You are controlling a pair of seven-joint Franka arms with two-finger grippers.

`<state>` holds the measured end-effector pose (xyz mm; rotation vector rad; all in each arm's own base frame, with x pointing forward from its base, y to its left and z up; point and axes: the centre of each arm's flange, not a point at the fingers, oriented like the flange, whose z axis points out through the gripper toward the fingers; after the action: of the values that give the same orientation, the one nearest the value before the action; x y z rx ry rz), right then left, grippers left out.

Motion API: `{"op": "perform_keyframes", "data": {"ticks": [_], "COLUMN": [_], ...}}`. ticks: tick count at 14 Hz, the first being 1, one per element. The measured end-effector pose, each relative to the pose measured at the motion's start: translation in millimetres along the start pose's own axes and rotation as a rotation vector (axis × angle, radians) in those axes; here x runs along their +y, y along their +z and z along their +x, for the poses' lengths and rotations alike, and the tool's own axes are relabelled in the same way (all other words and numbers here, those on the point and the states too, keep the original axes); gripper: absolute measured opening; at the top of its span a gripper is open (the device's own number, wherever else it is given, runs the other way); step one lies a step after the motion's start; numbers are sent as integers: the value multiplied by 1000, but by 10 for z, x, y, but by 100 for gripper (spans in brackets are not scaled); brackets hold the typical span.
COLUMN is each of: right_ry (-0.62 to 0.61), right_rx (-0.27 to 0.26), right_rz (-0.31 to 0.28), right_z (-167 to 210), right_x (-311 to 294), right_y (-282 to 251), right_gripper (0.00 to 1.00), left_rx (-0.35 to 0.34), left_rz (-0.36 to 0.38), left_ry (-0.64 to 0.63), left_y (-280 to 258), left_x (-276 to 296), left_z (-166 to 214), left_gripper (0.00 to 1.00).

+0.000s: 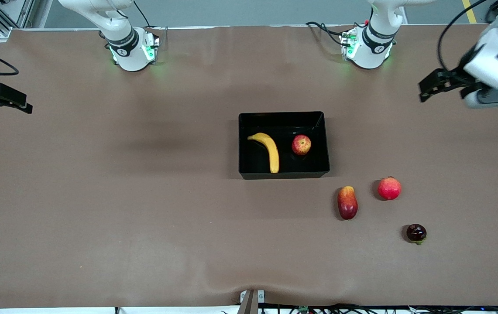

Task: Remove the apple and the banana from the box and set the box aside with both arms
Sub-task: 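Reach the left gripper into the black box toward the apple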

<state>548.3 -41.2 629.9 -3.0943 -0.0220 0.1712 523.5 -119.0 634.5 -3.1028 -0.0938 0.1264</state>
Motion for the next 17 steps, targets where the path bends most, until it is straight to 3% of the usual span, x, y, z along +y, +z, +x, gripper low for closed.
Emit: {"op": "perform_keyframes", "data": {"ticks": [4, 11, 17], "right_ry": [3, 4, 15], "right_rx": [0, -1, 0], "right_rz": [0, 0, 2], "right_z": [1, 1, -5], "right_x": [14, 23, 83], "right_y": [3, 3, 2], "right_gripper": [100, 100, 100], "left_rx": [-64, -31, -60], "left_rz": [4, -21, -42], "left_ry": [-24, -156, -342], "left_y": [491, 1581, 2383], "left_x": [498, 1247, 2007], "left_z": [184, 188, 51], "left_gripper": [100, 100, 100]}}
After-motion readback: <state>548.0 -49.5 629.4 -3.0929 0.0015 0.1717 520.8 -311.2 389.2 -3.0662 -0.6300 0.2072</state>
